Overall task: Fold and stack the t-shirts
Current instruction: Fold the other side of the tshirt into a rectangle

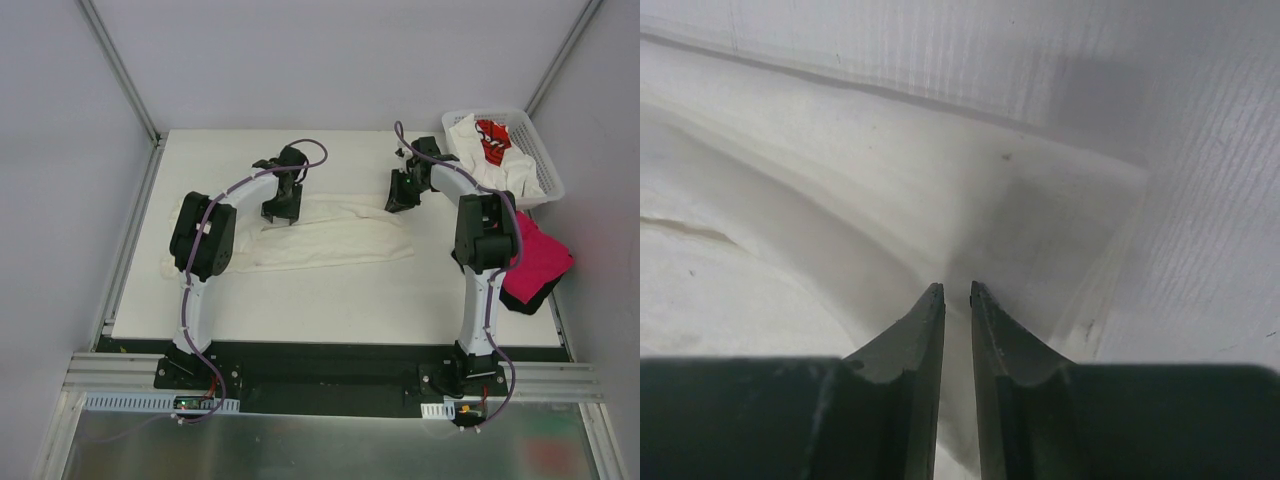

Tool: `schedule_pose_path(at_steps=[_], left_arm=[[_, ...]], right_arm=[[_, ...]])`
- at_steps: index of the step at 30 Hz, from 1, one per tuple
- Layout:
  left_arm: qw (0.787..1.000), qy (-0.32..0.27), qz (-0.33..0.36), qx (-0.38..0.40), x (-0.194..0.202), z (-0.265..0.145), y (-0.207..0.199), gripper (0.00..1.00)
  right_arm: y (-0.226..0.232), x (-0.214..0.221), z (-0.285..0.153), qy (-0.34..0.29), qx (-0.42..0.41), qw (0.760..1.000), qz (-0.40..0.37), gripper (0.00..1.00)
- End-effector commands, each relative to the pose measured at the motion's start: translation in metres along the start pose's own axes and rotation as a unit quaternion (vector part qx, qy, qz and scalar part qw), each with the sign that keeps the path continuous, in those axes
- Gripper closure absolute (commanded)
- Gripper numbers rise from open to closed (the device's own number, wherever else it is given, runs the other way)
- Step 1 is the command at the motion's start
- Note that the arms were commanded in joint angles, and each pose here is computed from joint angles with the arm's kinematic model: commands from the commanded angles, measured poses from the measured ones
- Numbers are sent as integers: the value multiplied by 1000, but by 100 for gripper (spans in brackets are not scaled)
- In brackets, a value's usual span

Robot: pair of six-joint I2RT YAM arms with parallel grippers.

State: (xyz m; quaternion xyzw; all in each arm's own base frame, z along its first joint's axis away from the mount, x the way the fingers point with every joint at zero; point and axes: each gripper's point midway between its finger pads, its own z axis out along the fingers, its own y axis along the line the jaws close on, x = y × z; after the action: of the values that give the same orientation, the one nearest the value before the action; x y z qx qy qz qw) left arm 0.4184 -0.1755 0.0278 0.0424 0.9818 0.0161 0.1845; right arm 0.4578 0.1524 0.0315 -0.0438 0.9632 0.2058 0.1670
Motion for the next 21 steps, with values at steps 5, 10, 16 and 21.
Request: schedule_pose_path(at_steps=[5,10,16,21], left_arm=[[1000,3,14,-23,5,0,3,61],[1000,2,15,-24,5,0,1,64],[999,-4,17,-30,4,-4,1,66],[999,-10,14,-34,6,-14,5,66]], right_arm=[[14,-18,-32,-40,-15,999,-15,82],[13,-16,-30,-37,-16,999,-13,82],[18,-16,-41,-41,-16,999,-11,82],[32,-21,-80,-75,-2,997,-21,72]])
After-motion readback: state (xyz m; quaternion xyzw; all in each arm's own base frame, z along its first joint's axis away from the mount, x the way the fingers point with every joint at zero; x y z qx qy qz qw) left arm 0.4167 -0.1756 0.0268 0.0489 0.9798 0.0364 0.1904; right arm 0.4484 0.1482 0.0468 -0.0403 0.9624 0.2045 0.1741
